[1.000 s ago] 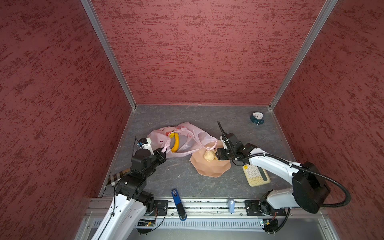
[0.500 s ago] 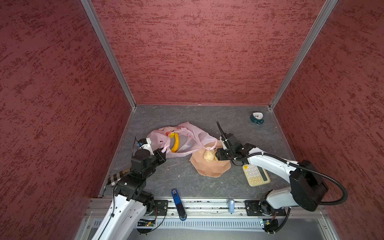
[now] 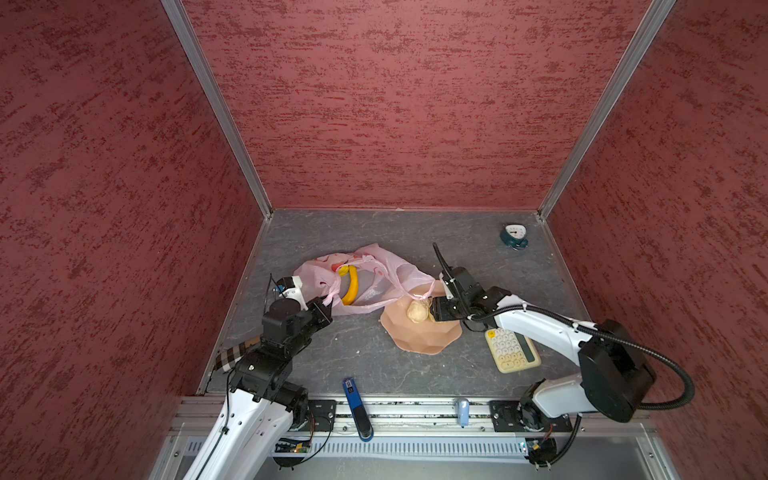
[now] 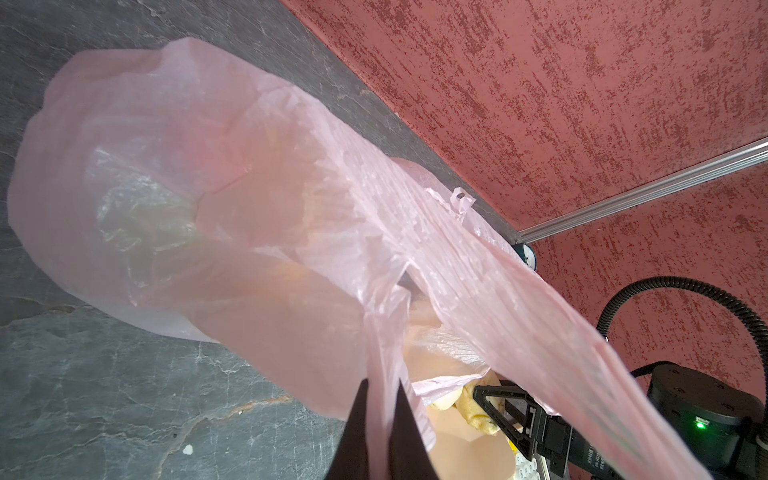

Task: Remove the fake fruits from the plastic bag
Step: 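Lower the pear into the peach bowl and open the right gripper, then reach the right gripper back into the bag toward the yellow banana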

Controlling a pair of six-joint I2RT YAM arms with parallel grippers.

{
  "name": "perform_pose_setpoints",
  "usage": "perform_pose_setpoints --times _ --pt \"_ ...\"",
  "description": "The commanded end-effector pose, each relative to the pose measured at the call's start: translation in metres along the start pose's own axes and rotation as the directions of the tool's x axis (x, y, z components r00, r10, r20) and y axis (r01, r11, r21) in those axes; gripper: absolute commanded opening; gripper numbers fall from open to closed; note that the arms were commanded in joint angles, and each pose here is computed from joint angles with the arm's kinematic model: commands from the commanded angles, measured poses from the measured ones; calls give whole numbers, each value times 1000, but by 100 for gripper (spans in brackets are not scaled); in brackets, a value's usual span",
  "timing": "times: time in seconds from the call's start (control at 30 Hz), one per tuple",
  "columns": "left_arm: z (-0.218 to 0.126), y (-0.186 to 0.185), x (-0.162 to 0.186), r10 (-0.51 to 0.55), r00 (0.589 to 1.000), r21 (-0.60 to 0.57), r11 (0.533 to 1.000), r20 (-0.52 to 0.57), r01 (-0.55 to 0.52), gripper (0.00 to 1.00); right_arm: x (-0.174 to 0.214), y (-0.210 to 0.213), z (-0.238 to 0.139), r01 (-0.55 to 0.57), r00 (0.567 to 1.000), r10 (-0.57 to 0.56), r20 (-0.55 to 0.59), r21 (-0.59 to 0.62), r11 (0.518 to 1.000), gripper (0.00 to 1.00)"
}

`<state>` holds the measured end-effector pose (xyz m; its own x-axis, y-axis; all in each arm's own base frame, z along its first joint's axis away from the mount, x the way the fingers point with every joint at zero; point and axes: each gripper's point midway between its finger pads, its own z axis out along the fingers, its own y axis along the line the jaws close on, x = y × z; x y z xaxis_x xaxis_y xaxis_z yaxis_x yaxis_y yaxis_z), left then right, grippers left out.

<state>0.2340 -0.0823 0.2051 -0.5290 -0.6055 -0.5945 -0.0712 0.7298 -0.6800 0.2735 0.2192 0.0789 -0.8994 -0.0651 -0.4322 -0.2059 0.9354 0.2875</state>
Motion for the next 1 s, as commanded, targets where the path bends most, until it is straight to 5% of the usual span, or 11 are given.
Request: perform_pose_setpoints --times 0.0,0.37,0.63,0.8,0.97 --pt "-5 -3 -5 18 1000 3 1000 11 -18 10 -4 4 0 8 1000 -8 21 -9 1000 67" --pt "-11 -1 -6 33 999 -25 999 4 -33 10 -22 13 -28 28 995 -25 97 -36 999 75" --pt "-26 8 1 37 999 -75 996 -27 -39 10 -58 25 -92 102 966 -92 241 -32 994 76" --pt "-37 22 8 49 998 -133 990 -47 -55 10 -72 60 -150 262 928 -209 308 -142 955 71" --pt "-31 33 17 32 997 -155 987 -66 -42 10 -79 102 -169 399 892 -305 334 -262 879 62"
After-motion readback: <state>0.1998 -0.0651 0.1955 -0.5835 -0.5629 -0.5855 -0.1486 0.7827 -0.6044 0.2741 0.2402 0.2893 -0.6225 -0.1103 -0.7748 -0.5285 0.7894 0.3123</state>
